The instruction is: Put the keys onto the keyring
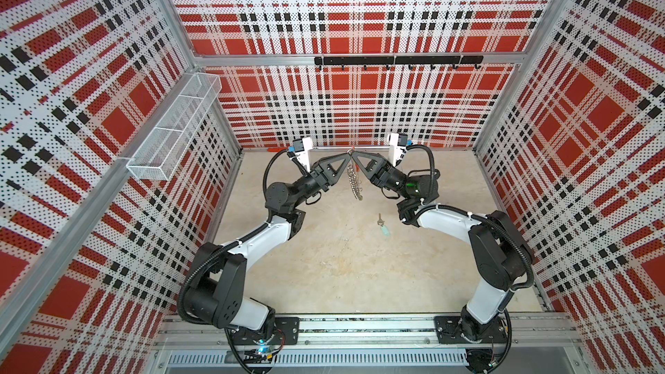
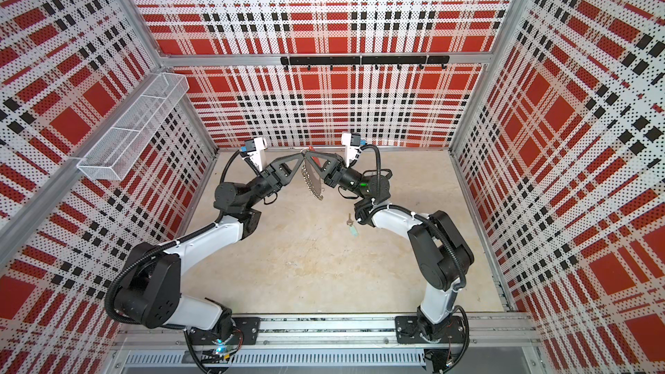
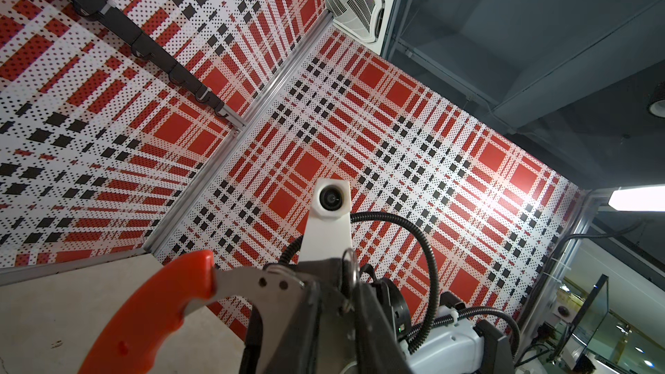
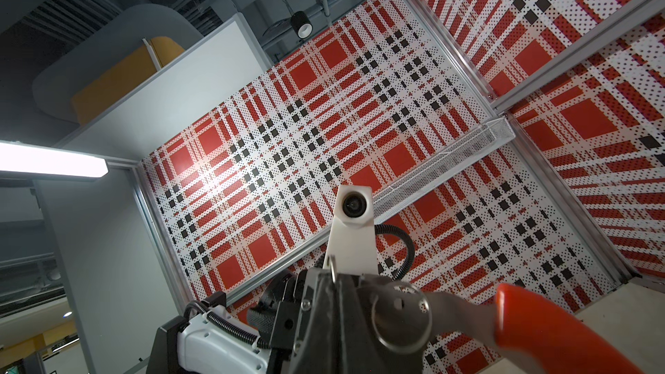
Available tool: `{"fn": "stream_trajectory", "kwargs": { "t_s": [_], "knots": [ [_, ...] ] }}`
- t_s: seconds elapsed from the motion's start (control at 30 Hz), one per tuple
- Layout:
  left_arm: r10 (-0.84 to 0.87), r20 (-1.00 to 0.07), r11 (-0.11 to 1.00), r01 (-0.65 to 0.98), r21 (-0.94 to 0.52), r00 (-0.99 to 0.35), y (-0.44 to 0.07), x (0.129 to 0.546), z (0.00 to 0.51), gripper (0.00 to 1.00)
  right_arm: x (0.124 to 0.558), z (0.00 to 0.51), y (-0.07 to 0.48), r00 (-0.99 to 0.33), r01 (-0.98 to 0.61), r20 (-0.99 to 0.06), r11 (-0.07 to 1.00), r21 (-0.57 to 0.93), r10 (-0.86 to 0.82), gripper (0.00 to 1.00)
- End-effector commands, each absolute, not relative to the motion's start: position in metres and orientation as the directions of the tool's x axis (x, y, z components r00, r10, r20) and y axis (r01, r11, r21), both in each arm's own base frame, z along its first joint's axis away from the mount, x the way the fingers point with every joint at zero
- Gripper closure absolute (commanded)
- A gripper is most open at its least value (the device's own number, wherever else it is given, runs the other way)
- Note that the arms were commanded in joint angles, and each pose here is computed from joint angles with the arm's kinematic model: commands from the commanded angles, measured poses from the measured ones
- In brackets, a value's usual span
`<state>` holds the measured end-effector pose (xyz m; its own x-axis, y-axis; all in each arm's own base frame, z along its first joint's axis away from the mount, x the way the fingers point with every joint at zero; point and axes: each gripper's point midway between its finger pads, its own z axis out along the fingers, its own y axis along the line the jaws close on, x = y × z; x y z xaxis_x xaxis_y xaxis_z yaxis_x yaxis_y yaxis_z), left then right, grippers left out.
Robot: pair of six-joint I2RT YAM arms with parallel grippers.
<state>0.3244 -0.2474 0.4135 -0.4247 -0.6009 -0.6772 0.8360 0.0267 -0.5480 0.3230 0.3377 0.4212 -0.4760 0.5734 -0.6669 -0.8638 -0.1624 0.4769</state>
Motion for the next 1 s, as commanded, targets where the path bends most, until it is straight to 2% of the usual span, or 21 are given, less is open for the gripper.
{"fn": "stream_trajectory", "kwargs": {
  "t_s": [0.0,0.17,0.3,0.33,0.57,0.63,0.7,0.77,0.83,0.97],
  "knots": [
    [-0.596,-0.694,0.001,0.864,-0.503,-0.403,-0.253,0.317,0.424,0.79,0.308,0.435,0.345,-0.46,-0.881,-0.684,-0.197,0.43,0.567,1.0],
    [-0.594,-0.696,0.002,0.864,-0.503,-0.404,-0.253,0.317,0.423,0.81,0.308,0.431,0.348,-0.456,-0.882,-0.697,-0.178,0.436,0.553,1.0],
    [-0.589,-0.698,0.001,0.863,-0.505,-0.408,-0.254,0.317,0.421,0.98,0.308,0.43,0.35,-0.456,-0.882,-0.702,-0.172,0.439,0.547,1.0],
    [-0.588,-0.7,0.002,0.864,-0.503,-0.406,-0.254,0.317,0.421,1.0,0.308,0.43,0.35,-0.457,-0.881,-0.703,-0.17,0.441,0.545,1.0],
    [-0.589,-0.703,0.014,0.865,-0.502,-0.398,-0.25,0.315,0.421,1.0,0.31,0.426,0.349,-0.438,-0.884,-0.724,-0.111,0.453,0.533,1.0],
    [-0.591,-0.702,0.015,0.864,-0.502,-0.398,-0.249,0.315,0.42,1.0,0.311,0.425,0.349,-0.429,-0.887,-0.734,-0.092,0.453,0.526,0.89],
    [-0.591,-0.703,0.014,0.866,-0.5,-0.396,-0.249,0.314,0.422,1.0,0.312,0.425,0.347,-0.42,-0.889,-0.744,-0.07,0.453,0.52,0.67],
    [-0.589,-0.705,0.011,0.868,-0.496,-0.395,-0.249,0.312,0.423,1.0,0.316,0.426,0.34,-0.405,-0.892,-0.75,-0.044,0.45,0.523,0.56],
    [-0.585,-0.707,0.007,0.869,-0.495,-0.398,-0.249,0.311,0.423,1.0,0.321,0.427,0.329,-0.385,-0.894,-0.76,-0.006,0.449,0.524,0.51],
    [-0.579,-0.71,0.0,0.871,-0.491,-0.4,-0.249,0.308,0.425,1.0,0.332,0.429,0.317,-0.369,-0.893,-0.8,0.059,0.447,0.474,0.48]
  ]
}}
